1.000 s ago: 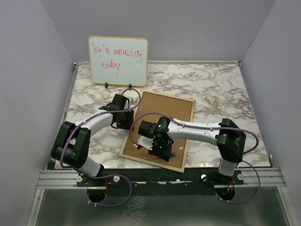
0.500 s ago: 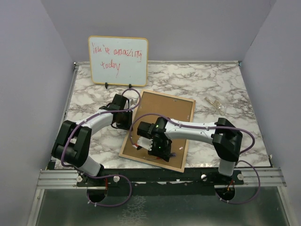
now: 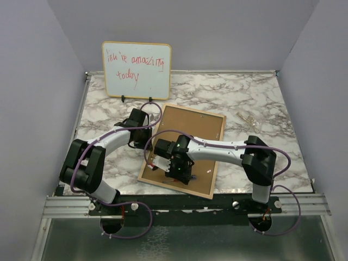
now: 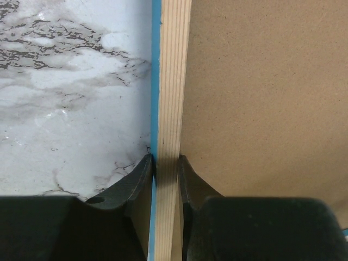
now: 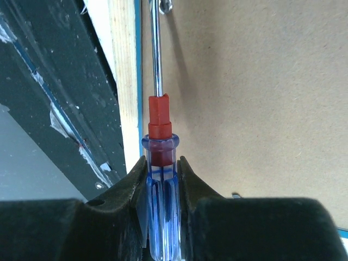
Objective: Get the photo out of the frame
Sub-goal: Release the photo frame item from the photo frame.
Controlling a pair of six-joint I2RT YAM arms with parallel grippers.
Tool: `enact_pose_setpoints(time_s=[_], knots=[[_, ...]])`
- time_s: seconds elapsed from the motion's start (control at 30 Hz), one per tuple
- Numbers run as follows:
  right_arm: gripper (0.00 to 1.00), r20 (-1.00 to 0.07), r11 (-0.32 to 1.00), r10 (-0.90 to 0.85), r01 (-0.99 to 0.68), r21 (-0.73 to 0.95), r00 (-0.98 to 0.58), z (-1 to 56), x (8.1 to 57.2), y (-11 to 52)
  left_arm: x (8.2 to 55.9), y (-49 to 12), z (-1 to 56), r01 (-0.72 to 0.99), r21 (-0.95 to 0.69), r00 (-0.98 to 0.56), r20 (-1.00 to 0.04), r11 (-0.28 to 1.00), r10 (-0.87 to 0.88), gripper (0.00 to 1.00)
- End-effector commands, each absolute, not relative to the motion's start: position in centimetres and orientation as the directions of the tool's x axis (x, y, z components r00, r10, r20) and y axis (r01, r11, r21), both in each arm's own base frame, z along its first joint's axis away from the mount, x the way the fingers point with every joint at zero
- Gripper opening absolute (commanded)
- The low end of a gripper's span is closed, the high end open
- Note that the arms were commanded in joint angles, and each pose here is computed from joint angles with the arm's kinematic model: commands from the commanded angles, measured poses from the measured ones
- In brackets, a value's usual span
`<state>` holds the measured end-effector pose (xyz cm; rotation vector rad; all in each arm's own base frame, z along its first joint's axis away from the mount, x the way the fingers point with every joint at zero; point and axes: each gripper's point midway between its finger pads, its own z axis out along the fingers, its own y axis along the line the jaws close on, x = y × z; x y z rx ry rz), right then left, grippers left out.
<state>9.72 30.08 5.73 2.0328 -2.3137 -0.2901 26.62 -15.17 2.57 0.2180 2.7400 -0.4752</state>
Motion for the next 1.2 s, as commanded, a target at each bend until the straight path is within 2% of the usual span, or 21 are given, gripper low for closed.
enact_pose_setpoints(time_s=[0.0,0.3,0.5,0.6,1.0,1.17], knots=[[0.01,-0.123,0.150,-0.979,-0.983,0.104,-0.162,5.2,11.1,31.7,25.3,-15.1,1.0,0.192,-0.300,-0.949,-0.298,0.934,0.099,0.04],[0.01,-0.079,0.200,-0.975,-0.977,0.071,-0.205,4.3,11.5,31.1,25.4,-14.9,1.1,0.189,-0.288,-0.947,-0.307,0.939,0.096,0.01],[0.01,-0.197,0.213,-0.955,-0.975,0.065,-0.221,7.1,11.8,32.5,25.7,-14.7,1.3,0.186,-0.275,-0.943,-0.321,0.943,0.092,0.01],[0.01,-0.222,0.229,-0.946,-0.972,0.057,-0.236,7.9,11.8,32.6,25.8,-14.6,1.4,0.181,-0.269,-0.941,-0.326,0.946,0.088,0.05],[0.01,-0.115,0.245,-0.958,-0.958,0.151,-0.263,6.8,8.6,28.7,26.2,-14.4,1.7,0.179,-0.256,-0.935,-0.344,0.950,0.084,0.08],[0.01,-0.116,0.227,-0.961,-0.957,0.181,-0.250,6.8,7.7,29.1,26.1,-14.3,1.7,0.180,-0.252,-0.935,-0.344,0.951,0.086,0.09]])
